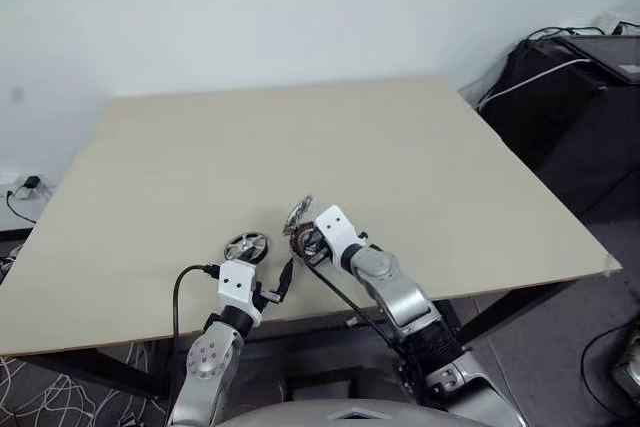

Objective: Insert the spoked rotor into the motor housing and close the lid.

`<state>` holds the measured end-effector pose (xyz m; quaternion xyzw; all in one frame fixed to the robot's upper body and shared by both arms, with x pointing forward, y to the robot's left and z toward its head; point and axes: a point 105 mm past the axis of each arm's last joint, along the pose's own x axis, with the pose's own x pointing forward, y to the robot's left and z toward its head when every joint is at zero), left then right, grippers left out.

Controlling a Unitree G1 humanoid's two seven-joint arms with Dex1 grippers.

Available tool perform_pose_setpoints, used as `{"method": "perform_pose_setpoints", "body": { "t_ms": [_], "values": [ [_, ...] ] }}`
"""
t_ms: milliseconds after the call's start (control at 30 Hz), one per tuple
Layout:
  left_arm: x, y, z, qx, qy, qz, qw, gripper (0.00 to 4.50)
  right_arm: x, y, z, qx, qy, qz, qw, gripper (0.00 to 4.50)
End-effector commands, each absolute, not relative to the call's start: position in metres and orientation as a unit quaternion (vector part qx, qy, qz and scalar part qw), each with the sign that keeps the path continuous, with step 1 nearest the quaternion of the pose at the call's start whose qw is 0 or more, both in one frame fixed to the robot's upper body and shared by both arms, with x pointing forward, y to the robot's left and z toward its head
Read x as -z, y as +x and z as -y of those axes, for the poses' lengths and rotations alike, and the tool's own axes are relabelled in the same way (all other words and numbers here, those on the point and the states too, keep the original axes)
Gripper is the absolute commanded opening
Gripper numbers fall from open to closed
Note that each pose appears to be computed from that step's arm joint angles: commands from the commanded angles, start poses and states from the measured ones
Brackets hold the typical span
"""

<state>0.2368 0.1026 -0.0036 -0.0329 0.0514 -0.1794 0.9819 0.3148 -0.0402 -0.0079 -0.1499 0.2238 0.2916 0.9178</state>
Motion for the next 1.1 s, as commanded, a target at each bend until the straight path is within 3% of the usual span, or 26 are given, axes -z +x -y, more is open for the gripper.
{"method": "perform_pose_setpoints", "body": {
  "t_ms": [33, 400, 633, 800, 1100],
  "values": [
    [-0.013, 0.242, -0.101, 0.181, -0.032, -0.020, 0.983, 4.50, 0.018, 0.311, 0.053, -0.273, -0.154, -0.247, 0.917, 0.04],
    [-0.014, 0.243, -0.102, 0.176, -0.031, -0.017, 0.984, 4.50, -0.047, 0.315, 0.034, -0.300, -0.091, -0.116, 0.942, 0.04],
    [-0.014, 0.242, -0.104, 0.180, -0.028, -0.019, 0.983, 4.50, -0.057, 0.317, 0.034, -0.300, -0.096, -0.098, 0.944, 0.04],
    [-0.013, 0.242, -0.102, 0.183, -0.029, -0.020, 0.983, 4.50, -0.042, 0.319, 0.027, -0.310, -0.118, -0.119, 0.936, 0.04],
    [-0.012, 0.242, -0.103, 0.177, -0.031, -0.023, 0.984, 4.50, 0.023, 0.302, 0.047, -0.300, -0.161, -0.238, 0.910, 0.04]
  ]
}}
